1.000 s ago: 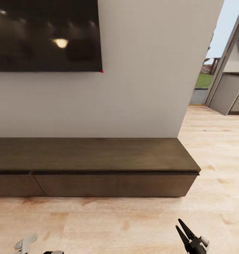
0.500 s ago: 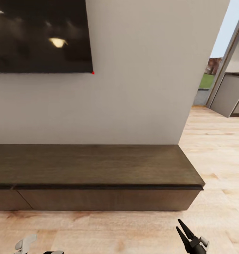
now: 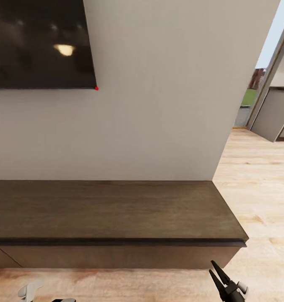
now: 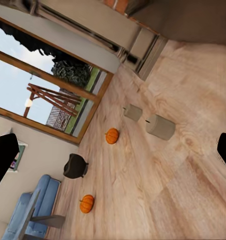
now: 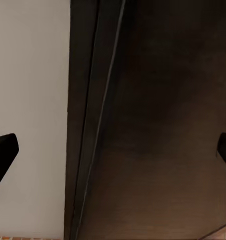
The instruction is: Place each of the two pumpkins and all three candles from the living room inside a cabinet in the living room (use any cabinet), then make sure every cabinet is closed, and position the cauldron so it is next to a table in the living room.
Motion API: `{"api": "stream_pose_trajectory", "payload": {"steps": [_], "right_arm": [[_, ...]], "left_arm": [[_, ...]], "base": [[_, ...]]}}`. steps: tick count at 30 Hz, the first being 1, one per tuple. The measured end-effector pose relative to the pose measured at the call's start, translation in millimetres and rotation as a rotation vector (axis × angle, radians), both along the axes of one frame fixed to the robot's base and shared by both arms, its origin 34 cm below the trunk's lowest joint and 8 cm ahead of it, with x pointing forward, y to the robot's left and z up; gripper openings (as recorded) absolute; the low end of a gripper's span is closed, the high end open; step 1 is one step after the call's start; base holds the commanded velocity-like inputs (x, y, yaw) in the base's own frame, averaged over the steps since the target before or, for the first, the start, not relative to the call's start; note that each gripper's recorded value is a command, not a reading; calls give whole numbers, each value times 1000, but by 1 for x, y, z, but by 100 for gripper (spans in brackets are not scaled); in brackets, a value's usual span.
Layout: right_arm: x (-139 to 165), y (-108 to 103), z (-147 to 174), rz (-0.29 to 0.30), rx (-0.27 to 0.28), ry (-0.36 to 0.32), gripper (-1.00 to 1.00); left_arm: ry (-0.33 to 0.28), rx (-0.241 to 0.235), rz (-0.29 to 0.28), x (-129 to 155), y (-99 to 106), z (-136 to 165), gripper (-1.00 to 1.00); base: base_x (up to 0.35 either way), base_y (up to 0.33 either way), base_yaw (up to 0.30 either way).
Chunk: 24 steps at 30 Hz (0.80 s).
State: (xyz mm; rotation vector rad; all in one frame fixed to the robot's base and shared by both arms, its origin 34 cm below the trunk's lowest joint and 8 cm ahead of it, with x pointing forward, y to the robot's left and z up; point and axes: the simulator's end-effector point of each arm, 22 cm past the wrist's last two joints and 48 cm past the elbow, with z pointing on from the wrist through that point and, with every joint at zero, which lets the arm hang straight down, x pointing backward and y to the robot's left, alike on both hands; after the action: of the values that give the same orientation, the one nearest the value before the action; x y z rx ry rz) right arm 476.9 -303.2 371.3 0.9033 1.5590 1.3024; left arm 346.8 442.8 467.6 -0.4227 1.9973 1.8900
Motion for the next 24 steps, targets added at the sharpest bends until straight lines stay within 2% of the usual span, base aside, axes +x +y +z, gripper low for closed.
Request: {"api": "stream_pose_trajectory", "payload": {"steps": [4, 7, 24], "right_arm": [[2, -11, -5, -48, -2, 25, 100], [2, -14, -7, -62, -2, 30, 100], [1, -17, -14, -71, -4, 32, 100]], "left_arm": [[0, 0, 1, 0, 0, 0, 100], [0, -2, 1, 0, 0, -1, 100], [-1, -5, 3, -2, 0, -8, 100]], "base": [[137, -91, 0], [51, -35, 0], [5, -3, 0]]}}
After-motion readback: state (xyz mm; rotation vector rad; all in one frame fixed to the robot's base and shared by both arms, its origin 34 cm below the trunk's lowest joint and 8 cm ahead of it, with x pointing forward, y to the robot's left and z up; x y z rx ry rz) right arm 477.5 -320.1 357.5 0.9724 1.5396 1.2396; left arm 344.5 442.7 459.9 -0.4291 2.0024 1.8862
